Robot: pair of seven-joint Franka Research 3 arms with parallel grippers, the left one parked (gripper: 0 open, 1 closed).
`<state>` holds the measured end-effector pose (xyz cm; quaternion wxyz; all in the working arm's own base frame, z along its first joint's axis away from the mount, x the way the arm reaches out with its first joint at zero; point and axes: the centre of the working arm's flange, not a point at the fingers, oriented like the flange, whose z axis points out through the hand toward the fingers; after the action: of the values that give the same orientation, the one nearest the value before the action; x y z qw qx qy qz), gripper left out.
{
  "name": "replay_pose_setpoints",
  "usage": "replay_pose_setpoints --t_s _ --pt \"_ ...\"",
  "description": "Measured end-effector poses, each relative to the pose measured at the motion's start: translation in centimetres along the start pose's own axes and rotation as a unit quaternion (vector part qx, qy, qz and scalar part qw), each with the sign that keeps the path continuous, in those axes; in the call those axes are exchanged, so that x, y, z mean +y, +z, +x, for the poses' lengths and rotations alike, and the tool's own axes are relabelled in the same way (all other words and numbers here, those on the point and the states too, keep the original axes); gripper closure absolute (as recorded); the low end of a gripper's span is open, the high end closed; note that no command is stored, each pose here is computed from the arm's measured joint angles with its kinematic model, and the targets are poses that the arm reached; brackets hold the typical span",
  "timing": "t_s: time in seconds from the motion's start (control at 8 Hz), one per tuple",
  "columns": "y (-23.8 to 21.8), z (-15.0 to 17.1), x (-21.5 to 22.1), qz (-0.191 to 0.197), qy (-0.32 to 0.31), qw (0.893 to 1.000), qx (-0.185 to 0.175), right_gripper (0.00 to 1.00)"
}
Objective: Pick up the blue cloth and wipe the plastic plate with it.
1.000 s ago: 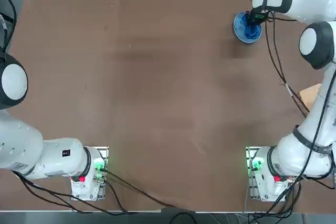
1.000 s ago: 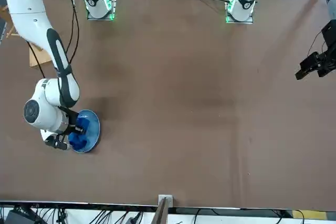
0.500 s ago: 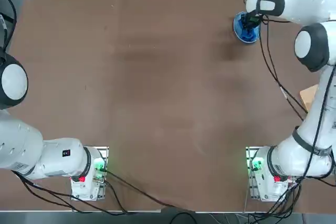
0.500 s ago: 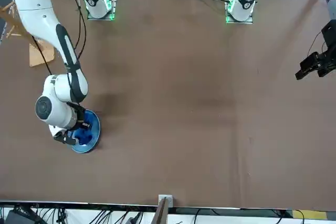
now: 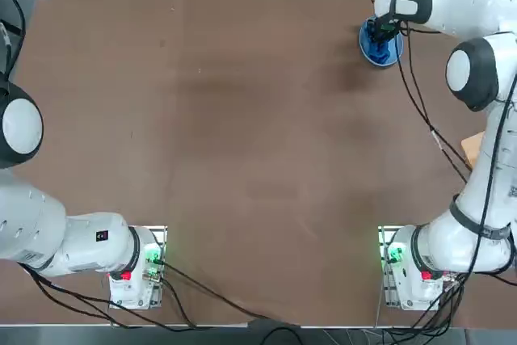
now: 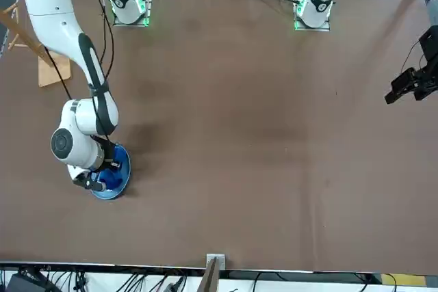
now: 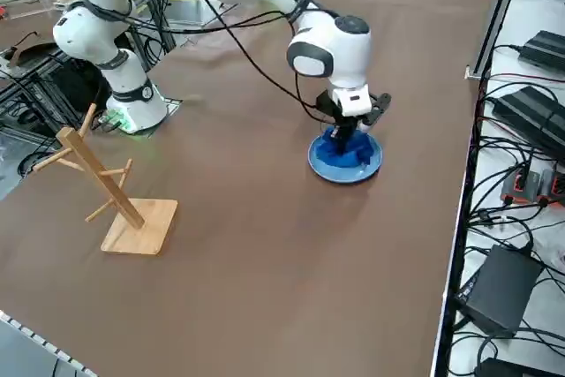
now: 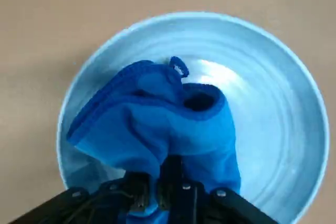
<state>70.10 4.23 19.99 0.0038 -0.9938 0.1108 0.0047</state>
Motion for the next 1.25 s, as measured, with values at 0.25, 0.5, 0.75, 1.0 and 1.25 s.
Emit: replay_pose_setpoints --t_s 0.25,0.5,0.75,1.0,1.25 --pt "-0.1 2.0 0.3 0.016 0.002 1.0 0.015 0.9" --pt "-0.2 3.3 2.0 0.032 -0.011 0.999 0.025 0.9" --pt "-0.2 3.9 4.2 0.038 -0.009 0.999 0.028 0.9" --pt "-0.2 3.6 4.9 0.038 -0.012 0.999 0.023 0.9" --pt "-0.2 2.1 5.2 0.029 -0.014 0.999 -0.019 0.9"
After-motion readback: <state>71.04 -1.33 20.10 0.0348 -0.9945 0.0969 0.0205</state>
